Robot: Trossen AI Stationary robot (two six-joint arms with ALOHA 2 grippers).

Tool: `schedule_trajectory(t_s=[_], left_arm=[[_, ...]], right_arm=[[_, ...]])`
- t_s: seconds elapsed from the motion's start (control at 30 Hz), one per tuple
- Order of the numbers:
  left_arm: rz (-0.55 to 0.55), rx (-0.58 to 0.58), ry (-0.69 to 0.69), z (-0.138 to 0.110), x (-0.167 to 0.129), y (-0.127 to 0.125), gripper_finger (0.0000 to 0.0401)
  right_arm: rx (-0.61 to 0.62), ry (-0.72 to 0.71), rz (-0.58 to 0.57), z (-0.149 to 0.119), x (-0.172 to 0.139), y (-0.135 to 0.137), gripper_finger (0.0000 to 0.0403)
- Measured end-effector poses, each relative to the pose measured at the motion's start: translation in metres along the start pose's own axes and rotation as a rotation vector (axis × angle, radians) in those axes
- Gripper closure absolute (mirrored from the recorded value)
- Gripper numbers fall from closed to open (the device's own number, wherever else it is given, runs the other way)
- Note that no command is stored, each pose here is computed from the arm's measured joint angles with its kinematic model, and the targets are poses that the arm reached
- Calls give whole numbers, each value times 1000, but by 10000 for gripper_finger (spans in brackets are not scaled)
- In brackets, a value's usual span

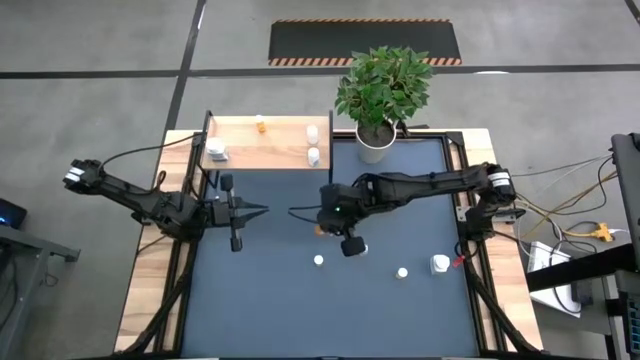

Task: Pick and place medicine bottles onto shelf by color
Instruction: Put the left orange pill bottle on the shelf

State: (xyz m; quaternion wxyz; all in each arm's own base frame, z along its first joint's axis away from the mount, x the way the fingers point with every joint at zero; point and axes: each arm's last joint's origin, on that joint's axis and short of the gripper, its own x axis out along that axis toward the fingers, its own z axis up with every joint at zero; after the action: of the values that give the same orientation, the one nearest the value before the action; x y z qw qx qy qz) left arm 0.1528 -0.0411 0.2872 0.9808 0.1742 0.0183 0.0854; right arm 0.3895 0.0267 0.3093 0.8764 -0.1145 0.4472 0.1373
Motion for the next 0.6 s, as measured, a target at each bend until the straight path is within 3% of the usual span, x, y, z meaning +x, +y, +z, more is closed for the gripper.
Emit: schedule_trajectory(t_s=[0.3,0.6], left_arm=[[1,-2,-3,0,0,0,393],[5,-9,-15,2,0,1,393]], right_arm=[[-99,-137,-138,27,-25,-8,394],[-152,-115,-272,47,-15,-20,394]])
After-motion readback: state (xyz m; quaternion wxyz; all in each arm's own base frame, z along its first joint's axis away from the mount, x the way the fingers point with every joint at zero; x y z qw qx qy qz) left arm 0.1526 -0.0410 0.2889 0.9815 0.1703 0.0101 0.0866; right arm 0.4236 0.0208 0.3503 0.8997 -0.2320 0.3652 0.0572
